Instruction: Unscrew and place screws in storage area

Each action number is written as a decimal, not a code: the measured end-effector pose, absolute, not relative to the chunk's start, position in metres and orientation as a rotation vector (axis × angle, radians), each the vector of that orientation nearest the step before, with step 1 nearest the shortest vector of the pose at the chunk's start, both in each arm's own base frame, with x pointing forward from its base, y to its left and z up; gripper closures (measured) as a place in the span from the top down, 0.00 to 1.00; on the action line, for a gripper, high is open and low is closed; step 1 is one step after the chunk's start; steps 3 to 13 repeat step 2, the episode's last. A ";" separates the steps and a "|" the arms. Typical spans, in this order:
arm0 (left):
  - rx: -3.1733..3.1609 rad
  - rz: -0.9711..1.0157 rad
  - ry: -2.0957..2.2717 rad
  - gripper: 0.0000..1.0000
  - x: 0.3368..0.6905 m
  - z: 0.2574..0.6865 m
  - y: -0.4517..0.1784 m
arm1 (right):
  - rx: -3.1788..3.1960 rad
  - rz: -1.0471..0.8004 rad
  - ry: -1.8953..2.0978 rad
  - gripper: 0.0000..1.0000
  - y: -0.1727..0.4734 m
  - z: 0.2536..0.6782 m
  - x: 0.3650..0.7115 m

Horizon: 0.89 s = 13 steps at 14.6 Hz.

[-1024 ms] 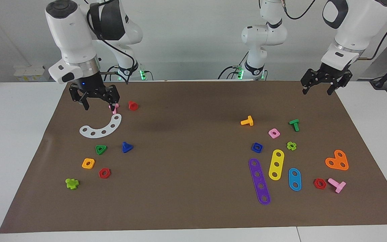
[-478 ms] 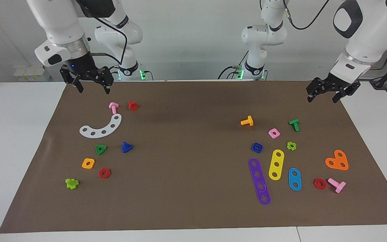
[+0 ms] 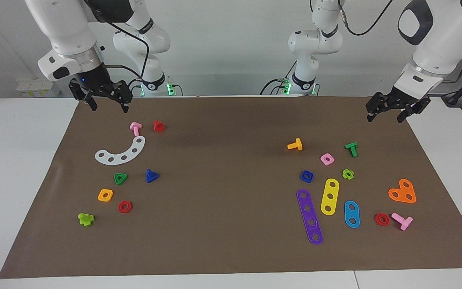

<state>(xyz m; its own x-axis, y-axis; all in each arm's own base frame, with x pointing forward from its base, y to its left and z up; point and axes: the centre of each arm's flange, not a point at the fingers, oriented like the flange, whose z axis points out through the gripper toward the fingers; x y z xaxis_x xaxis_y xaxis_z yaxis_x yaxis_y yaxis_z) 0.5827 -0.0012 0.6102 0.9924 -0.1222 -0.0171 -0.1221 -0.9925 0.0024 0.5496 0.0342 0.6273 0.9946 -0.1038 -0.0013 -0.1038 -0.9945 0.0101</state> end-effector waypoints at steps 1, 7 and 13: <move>3.134 -0.027 -0.192 1.00 0.583 0.610 -0.001 | 3.127 -0.003 -0.162 1.00 0.034 0.627 0.550; 3.134 -0.027 -0.192 1.00 0.583 0.610 -0.001 | 3.127 -0.003 -0.162 1.00 0.035 0.627 0.550; 3.134 -0.027 -0.192 1.00 0.583 0.610 -0.001 | 3.127 -0.003 -0.162 1.00 0.035 0.627 0.550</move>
